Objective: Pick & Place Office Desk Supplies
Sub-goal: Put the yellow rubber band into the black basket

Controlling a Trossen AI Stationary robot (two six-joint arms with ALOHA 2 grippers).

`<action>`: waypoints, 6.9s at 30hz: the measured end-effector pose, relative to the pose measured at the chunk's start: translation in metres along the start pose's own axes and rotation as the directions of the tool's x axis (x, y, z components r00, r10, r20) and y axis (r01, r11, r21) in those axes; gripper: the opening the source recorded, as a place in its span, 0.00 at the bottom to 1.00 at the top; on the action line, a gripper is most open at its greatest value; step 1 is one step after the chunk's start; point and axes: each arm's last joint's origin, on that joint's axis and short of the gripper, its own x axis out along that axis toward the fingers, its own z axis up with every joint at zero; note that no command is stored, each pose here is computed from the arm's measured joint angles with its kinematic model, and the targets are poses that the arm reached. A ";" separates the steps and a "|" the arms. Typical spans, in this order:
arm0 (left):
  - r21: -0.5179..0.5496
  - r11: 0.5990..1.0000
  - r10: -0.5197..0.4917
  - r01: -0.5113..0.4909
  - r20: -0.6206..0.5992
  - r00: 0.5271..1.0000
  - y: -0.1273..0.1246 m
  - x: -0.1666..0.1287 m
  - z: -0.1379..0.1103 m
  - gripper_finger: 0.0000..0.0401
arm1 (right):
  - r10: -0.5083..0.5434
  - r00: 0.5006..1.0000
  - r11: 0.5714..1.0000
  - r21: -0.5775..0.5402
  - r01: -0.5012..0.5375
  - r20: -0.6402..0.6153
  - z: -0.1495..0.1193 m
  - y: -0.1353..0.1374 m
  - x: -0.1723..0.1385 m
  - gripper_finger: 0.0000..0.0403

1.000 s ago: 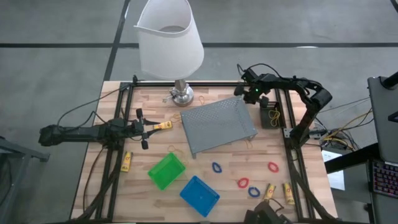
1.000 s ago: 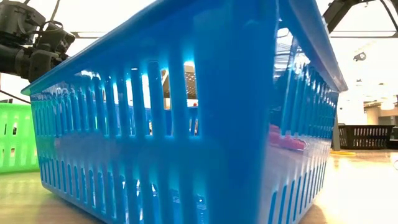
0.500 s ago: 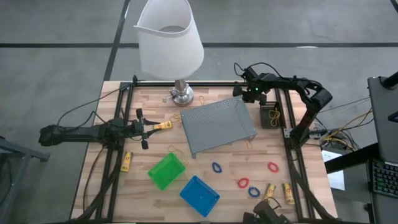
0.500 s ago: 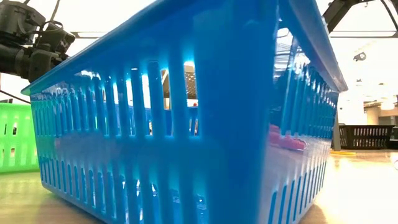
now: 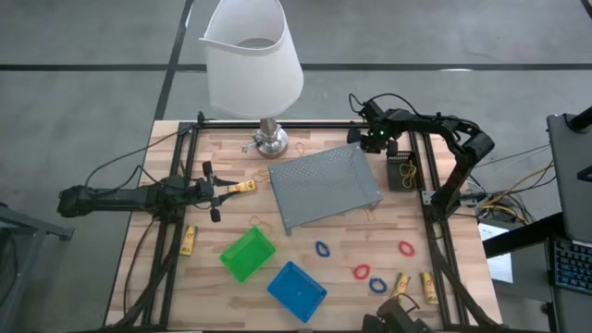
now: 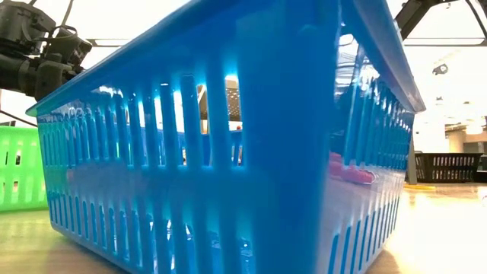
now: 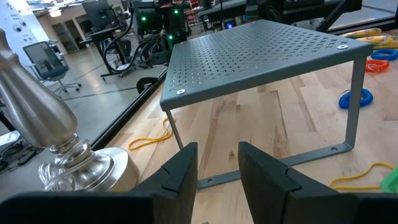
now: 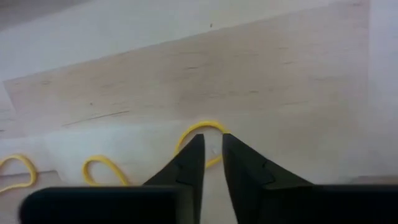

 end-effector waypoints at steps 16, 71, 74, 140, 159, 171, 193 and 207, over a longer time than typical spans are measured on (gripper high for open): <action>0.000 1.000 0.001 -0.001 0.001 1.000 0.000 0.000 0.000 0.29 | -0.039 0.999 0.999 0.023 0.038 0.012 -0.003 0.000 0.007 0.32; 0.000 1.000 0.000 0.000 0.000 1.000 0.000 0.000 0.000 0.29 | -0.064 0.997 0.998 0.000 0.064 0.052 -0.010 0.007 0.015 0.08; 0.000 1.000 0.000 0.000 0.000 1.000 0.000 0.000 0.000 0.29 | -0.062 0.997 0.998 0.000 0.062 0.053 -0.010 0.007 0.015 0.08; 0.000 1.000 0.000 0.000 0.000 1.000 0.000 0.000 0.000 0.29 | 0.082 0.809 0.990 -0.140 0.001 0.582 -0.080 -0.032 -0.171 0.02; 0.000 1.000 0.000 0.000 0.000 1.000 0.000 0.000 0.000 0.29 | 0.005 0.845 0.998 -0.060 0.032 0.534 -0.117 -0.078 -0.197 0.02; 0.000 1.000 0.000 0.000 0.000 1.000 0.000 0.000 0.000 0.29 | -0.126 0.894 0.989 -0.020 0.149 0.430 -0.120 -0.085 -0.171 0.02; 0.000 1.000 0.000 0.000 0.001 1.000 0.000 0.000 0.000 0.29 | -0.284 0.909 0.958 0.124 0.258 0.305 -0.121 -0.091 -0.081 0.02; 0.000 1.000 0.000 0.000 0.000 1.000 0.000 0.000 0.000 0.29 | -0.272 0.917 0.953 0.213 0.215 0.293 -0.122 -0.096 -0.056 0.02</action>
